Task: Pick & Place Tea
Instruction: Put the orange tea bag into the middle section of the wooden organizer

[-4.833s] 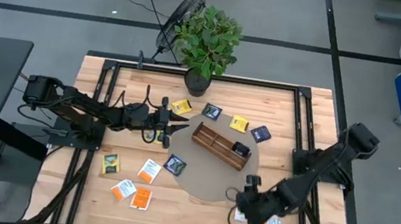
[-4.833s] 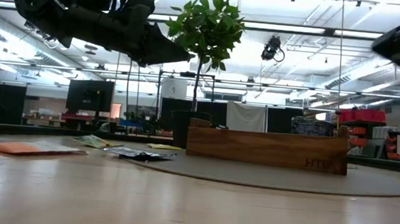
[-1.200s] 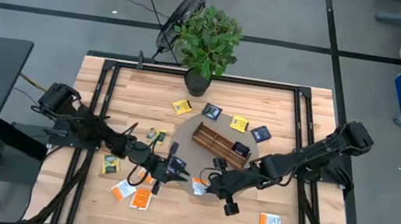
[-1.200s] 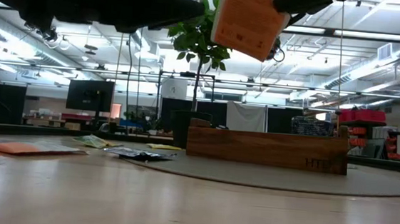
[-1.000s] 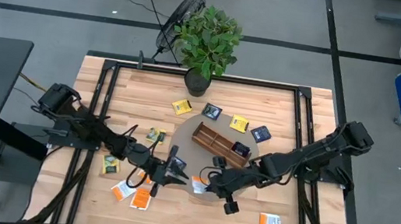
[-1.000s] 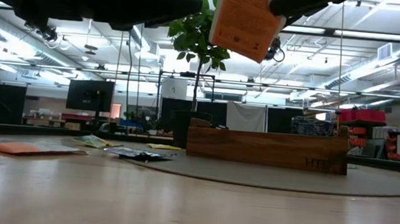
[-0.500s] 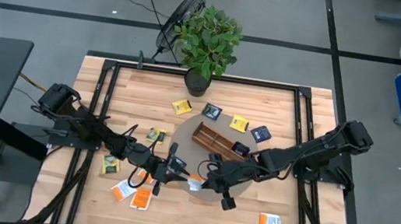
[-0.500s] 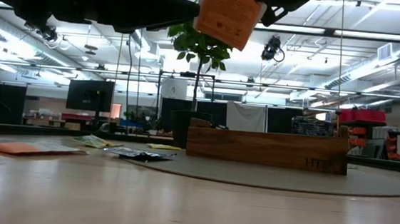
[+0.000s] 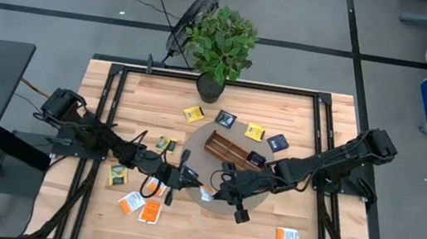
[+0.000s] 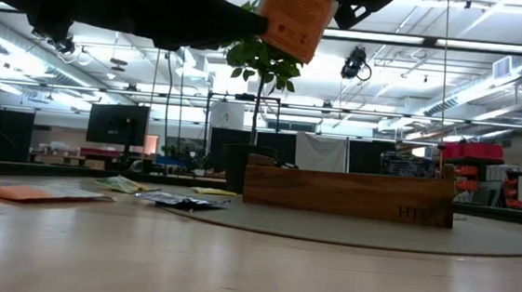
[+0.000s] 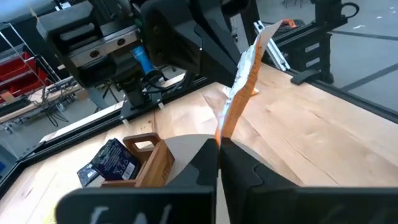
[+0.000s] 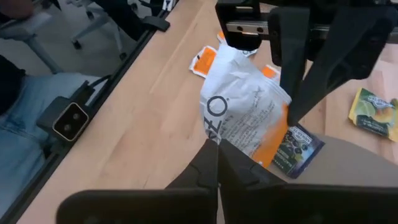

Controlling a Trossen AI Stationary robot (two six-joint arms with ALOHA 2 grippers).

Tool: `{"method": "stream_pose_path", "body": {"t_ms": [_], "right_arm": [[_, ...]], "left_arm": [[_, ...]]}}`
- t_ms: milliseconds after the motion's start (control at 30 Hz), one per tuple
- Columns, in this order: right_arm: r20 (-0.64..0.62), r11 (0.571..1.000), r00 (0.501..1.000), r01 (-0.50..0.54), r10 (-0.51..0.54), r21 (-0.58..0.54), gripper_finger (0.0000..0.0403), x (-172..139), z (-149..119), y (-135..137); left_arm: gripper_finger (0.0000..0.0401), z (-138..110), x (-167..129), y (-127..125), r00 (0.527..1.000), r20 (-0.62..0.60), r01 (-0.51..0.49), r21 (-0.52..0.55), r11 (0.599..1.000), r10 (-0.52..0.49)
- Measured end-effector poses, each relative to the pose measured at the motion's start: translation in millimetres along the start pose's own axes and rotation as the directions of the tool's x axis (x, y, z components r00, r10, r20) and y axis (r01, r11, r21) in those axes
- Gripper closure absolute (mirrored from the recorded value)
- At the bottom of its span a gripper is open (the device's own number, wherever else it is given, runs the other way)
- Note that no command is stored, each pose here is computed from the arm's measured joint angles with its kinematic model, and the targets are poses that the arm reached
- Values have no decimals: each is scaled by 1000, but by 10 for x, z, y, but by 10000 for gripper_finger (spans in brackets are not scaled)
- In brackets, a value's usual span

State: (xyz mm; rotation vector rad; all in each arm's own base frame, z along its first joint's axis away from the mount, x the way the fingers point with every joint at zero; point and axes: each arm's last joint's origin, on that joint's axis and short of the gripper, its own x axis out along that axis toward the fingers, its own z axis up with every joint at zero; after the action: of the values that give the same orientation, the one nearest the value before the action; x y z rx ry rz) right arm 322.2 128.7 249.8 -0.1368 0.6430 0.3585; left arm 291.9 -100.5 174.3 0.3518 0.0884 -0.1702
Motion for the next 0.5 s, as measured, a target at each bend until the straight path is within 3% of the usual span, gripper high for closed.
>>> {"method": "stream_pose_path", "body": {"t_ms": [200, 500], "right_arm": [[-73, 1000, 997, 14, -16, -20, 367, -3, -68, 2], [-255, 983, 954, 177, -159, 48, 313, -51, -244, -14]], "left_arm": [[396, -11, -1, -5, 1000, -11, 2, -7, 1000, -2], [398, -27, 7, 47, 999, -22, -35, -112, 993, 33]]}}
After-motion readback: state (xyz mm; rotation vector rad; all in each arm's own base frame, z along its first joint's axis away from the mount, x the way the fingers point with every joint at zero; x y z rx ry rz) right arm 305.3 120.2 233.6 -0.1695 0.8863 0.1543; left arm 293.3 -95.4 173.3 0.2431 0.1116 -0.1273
